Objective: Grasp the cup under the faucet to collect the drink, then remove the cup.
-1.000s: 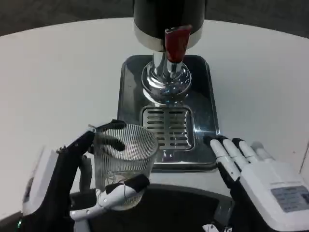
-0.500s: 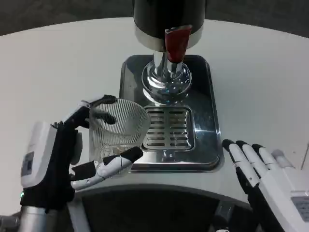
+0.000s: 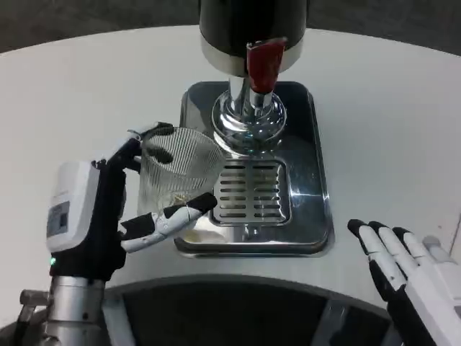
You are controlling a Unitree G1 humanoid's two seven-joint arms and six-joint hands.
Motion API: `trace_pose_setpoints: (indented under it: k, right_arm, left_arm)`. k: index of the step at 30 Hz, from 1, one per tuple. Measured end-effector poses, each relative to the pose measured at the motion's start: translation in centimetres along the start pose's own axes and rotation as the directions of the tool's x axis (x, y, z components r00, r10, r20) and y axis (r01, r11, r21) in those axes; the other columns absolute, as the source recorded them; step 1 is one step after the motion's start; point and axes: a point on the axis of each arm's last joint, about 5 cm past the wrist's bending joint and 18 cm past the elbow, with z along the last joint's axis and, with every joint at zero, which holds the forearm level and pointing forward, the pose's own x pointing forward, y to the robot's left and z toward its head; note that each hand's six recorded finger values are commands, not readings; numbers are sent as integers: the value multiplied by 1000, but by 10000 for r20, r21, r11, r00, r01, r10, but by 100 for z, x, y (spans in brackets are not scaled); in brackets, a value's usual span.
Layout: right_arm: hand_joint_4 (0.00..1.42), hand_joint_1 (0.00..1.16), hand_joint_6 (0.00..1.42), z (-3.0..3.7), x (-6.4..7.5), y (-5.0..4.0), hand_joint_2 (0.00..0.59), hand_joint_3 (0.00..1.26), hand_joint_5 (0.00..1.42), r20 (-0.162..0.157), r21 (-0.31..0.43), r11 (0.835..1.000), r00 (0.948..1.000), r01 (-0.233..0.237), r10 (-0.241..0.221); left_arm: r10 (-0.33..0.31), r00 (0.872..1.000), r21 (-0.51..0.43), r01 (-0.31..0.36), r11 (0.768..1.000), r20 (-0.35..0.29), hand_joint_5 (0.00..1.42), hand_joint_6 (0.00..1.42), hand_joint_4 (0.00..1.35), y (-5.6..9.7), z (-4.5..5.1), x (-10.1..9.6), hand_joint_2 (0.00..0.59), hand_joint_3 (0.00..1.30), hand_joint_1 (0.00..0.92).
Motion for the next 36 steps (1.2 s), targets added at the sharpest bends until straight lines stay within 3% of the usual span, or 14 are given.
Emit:
trace_pose_setpoints:
  k: [13, 36]
  right_arm:
    - [0, 624, 0, -63, -55, -11, 357, 0, 0, -249, 170, 9999, 9997, -5, 9]
    - [0, 624, 0, -173, -192, -30, 357, 0, 0, -869, 442, 9988, 9959, -199, 237]
  left_arm:
    - [153, 9996, 252, -147, 9996, -246, 1247, 1412, 1131, -307, -16, 167, 217, 1038, 563]
    - [419, 9969, 688, -464, 9966, 667, 1234, 1424, 1131, -632, 97, 415, 219, 1049, 544]
